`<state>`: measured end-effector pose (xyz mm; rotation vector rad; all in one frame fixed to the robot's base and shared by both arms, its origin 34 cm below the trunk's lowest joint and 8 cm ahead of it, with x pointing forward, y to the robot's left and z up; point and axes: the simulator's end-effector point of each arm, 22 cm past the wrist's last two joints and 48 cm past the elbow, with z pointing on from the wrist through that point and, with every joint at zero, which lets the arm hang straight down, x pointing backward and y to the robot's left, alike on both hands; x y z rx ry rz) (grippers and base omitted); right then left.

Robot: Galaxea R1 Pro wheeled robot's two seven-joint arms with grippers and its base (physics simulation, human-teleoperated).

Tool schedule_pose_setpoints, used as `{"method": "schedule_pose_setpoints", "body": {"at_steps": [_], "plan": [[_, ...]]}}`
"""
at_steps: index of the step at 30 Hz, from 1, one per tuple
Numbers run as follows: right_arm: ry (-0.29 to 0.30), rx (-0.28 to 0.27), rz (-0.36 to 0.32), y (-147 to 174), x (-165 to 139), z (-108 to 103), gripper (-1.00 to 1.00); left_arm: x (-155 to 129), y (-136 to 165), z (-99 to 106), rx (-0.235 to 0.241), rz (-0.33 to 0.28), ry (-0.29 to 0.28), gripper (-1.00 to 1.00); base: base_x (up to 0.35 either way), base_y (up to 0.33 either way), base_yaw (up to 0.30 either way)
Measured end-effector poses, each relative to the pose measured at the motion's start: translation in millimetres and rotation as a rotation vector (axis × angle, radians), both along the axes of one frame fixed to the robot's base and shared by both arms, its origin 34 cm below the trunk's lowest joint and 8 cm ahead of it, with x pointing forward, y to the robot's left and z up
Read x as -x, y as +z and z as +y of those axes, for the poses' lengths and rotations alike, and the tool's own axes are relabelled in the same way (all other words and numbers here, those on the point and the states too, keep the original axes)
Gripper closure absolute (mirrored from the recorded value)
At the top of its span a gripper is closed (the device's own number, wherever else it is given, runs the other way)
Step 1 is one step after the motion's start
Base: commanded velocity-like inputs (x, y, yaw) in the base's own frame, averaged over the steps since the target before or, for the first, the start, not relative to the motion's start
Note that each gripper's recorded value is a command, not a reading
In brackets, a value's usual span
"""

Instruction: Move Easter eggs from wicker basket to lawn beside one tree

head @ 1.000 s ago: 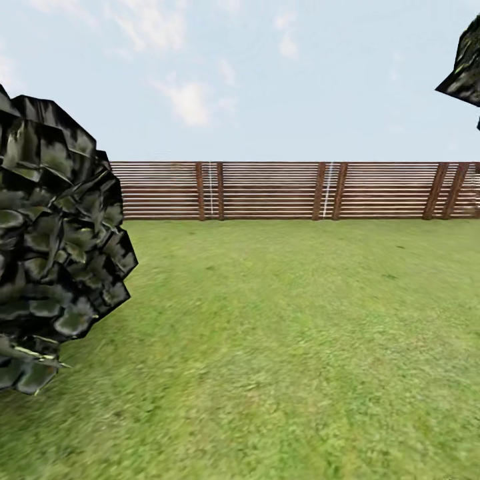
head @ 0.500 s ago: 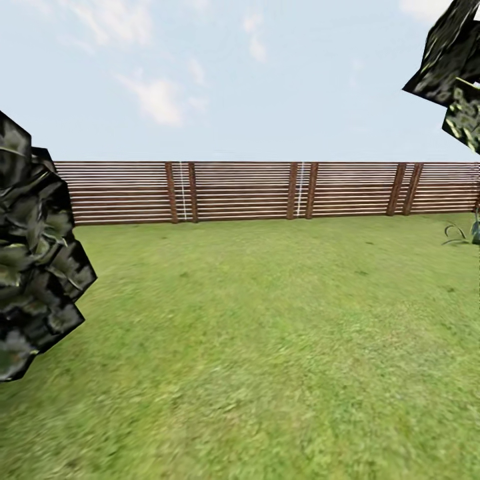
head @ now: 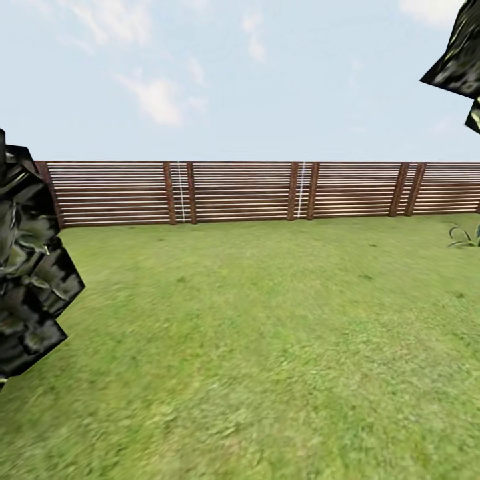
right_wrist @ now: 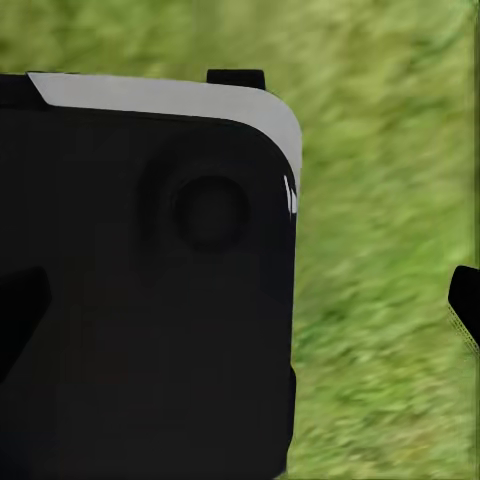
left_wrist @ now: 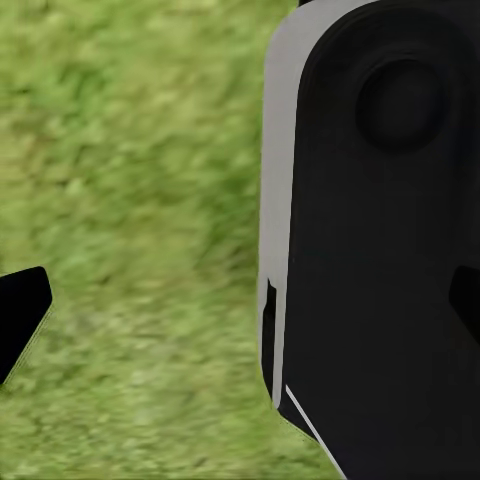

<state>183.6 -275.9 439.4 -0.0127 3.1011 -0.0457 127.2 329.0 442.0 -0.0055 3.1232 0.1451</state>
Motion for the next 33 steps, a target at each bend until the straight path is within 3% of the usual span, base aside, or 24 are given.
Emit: {"method": "schedule_pose_setpoints", "body": {"at_steps": [33], "plan": [[0.000, 0.001, 0.001, 0.0, 0.2, -0.8, -1.00, 0.0, 0.0, 0.0, 0.000, 0.000, 0.000, -1.00, 0.336, 0.000, 0.000]]}}
